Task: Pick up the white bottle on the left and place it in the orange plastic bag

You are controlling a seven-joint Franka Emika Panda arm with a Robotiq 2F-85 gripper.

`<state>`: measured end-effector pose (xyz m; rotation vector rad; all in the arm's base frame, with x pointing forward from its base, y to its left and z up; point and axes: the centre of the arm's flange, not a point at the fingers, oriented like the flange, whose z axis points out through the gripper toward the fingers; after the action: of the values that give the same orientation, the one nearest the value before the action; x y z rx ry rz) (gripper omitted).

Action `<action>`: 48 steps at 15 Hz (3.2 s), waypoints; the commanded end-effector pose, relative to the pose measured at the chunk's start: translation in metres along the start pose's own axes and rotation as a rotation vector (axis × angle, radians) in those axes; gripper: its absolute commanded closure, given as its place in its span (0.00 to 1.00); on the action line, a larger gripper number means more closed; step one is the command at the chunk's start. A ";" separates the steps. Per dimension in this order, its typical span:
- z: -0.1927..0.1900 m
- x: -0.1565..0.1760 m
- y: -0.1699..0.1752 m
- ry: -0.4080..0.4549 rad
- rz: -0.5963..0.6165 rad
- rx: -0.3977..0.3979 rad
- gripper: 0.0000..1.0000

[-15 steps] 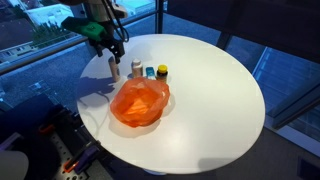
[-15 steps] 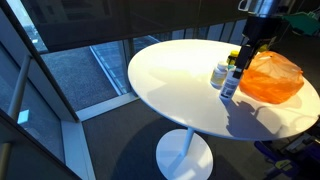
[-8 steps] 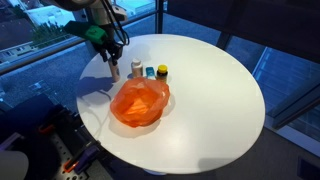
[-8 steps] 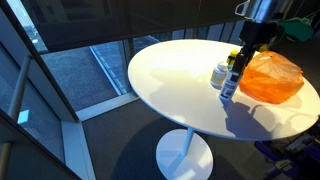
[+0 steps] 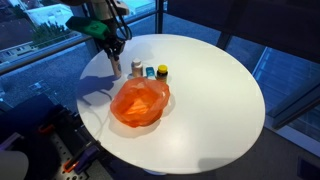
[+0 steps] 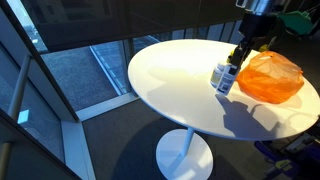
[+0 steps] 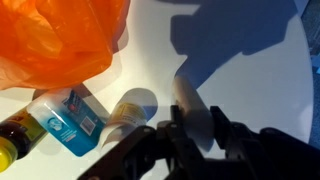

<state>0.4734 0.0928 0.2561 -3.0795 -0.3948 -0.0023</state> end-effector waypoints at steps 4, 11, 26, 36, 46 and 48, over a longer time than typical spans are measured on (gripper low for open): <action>-0.064 0.011 0.046 0.035 0.119 -0.036 0.90; -0.125 0.015 0.103 -0.022 0.272 -0.043 0.89; -0.092 -0.030 0.173 -0.140 0.485 -0.071 0.89; -0.041 -0.022 0.198 -0.111 0.506 -0.054 0.90; -0.006 -0.024 0.201 -0.076 0.486 -0.060 0.90; -0.005 -0.026 0.200 -0.066 0.481 -0.058 0.90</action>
<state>0.5038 -0.1034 0.2538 -3.1622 0.3734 0.1459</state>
